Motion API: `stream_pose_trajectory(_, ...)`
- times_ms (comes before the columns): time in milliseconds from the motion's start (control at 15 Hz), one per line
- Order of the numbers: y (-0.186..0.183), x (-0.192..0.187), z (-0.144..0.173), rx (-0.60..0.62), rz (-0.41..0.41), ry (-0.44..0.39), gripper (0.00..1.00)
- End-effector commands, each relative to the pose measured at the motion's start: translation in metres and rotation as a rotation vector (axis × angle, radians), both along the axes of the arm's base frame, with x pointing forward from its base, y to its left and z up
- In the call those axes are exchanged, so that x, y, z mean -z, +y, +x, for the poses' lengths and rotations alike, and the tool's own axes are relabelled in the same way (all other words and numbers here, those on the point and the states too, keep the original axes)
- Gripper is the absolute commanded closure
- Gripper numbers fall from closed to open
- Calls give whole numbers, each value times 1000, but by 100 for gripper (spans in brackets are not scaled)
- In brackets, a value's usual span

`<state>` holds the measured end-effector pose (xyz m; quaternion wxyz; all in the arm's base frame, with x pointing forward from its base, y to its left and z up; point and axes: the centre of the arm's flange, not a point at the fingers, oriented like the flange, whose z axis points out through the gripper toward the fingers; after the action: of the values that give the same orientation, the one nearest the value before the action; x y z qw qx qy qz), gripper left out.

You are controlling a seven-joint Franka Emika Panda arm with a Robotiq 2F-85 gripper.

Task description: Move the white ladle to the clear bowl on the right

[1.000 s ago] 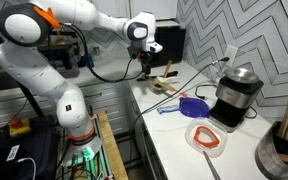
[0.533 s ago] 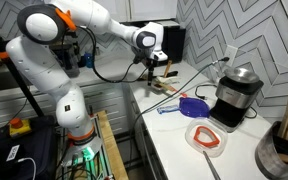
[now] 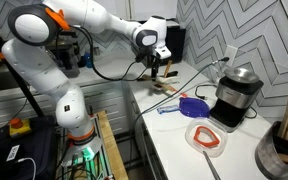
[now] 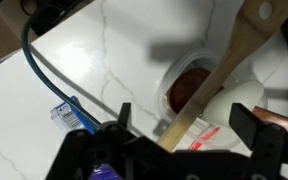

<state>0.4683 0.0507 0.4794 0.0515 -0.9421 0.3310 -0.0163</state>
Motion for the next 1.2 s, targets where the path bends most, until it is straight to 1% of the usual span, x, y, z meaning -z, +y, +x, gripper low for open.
stream_pose_trajectory(0,-1,14,-16,52,-2,-29,0)
stream_pose_trajectory(67,1,18,-17,56,-4,-29,1)
stream_pose_trajectory(200,6,28,-20,54,-3,-18,7)
stream_pose_trajectory(267,8,34,-21,53,-2,-15,13)
stream_pose_trajectory(333,10,39,-22,50,2,-16,15)
stream_pose_trajectory(400,13,43,-21,49,4,-20,25)
stream_pose_trajectory(467,15,46,-20,48,5,-28,27)
stream_pose_trajectory(533,18,49,-18,48,6,-34,25)
stream_pose_trajectory(600,20,51,-17,47,6,-45,32)
stream_pose_trajectory(667,22,51,-16,49,8,-56,28)
stream_pose_trajectory(1133,29,49,-4,59,24,-107,22)
